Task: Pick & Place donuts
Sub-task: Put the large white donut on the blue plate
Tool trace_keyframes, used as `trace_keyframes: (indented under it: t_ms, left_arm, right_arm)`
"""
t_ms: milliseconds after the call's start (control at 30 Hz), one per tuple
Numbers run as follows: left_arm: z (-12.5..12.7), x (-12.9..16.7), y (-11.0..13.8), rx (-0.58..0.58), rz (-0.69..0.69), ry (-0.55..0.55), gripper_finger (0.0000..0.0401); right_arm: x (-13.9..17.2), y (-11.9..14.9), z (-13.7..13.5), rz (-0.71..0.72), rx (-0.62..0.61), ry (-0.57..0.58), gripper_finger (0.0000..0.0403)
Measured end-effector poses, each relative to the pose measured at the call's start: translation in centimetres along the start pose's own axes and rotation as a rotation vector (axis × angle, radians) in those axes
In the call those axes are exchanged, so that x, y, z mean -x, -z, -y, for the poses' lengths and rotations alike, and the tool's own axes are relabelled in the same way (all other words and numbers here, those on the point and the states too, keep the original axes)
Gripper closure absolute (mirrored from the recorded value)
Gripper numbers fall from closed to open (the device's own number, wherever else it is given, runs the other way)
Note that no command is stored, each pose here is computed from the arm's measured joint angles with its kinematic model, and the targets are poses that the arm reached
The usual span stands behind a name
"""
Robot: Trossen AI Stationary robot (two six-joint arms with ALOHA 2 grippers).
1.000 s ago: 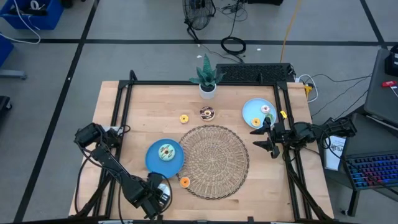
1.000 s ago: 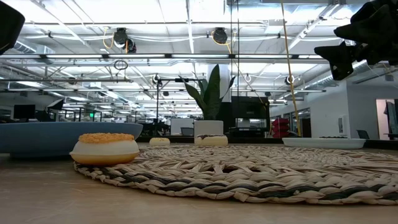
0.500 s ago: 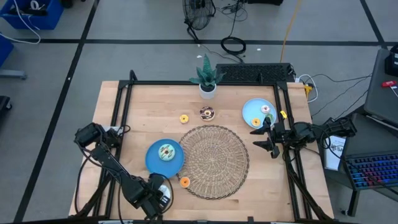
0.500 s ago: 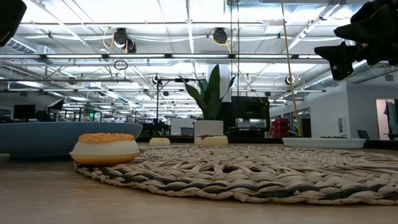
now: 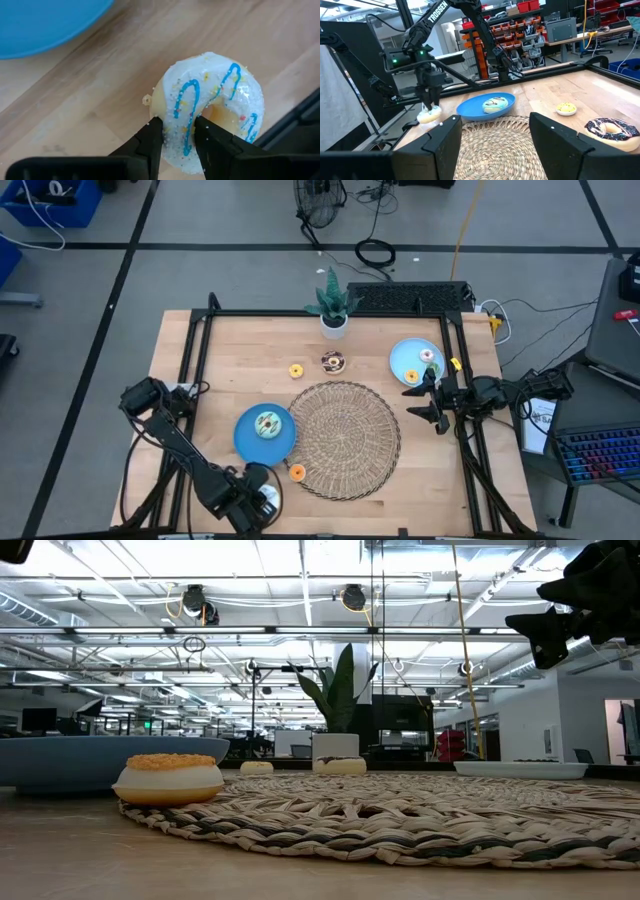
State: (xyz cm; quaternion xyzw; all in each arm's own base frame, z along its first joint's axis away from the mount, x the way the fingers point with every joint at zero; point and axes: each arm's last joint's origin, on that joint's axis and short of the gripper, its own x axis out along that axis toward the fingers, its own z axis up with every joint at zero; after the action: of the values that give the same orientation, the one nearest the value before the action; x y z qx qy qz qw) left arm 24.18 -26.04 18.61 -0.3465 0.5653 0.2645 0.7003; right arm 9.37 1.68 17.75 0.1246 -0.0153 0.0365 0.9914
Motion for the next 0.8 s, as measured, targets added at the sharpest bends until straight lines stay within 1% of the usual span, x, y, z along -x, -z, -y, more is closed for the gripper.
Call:
trace_keyframes:
  t_ms: [233, 400, 533, 800]
  left_arm:
    - [0.9, 1.0, -0.3, -0.053, 0.011, 0.039, 0.0288]
    - [1.8, 2.1, -1.0, -0.134, 0.02, 0.062, 0.0288]
    - [2.0, 3.4, -2.0, -0.185, 0.048, 0.019, 0.0288]
    - [1.6, 5.7, -4.3, -0.255, 0.102, -0.117, 0.0288]
  right_arm:
    - [0.0, 0.0, 0.0, 0.0, 0.0, 0.0, 0.0183]
    - [0.0, 0.0, 0.0, 0.0, 0.0, 0.0, 0.0183]
    - [0.0, 0.0, 0.0, 0.0, 0.0, 0.0, 0.0183]
    - [0.0, 0.0, 0.0, -0.001, 0.0, 0.0, 0.0183]
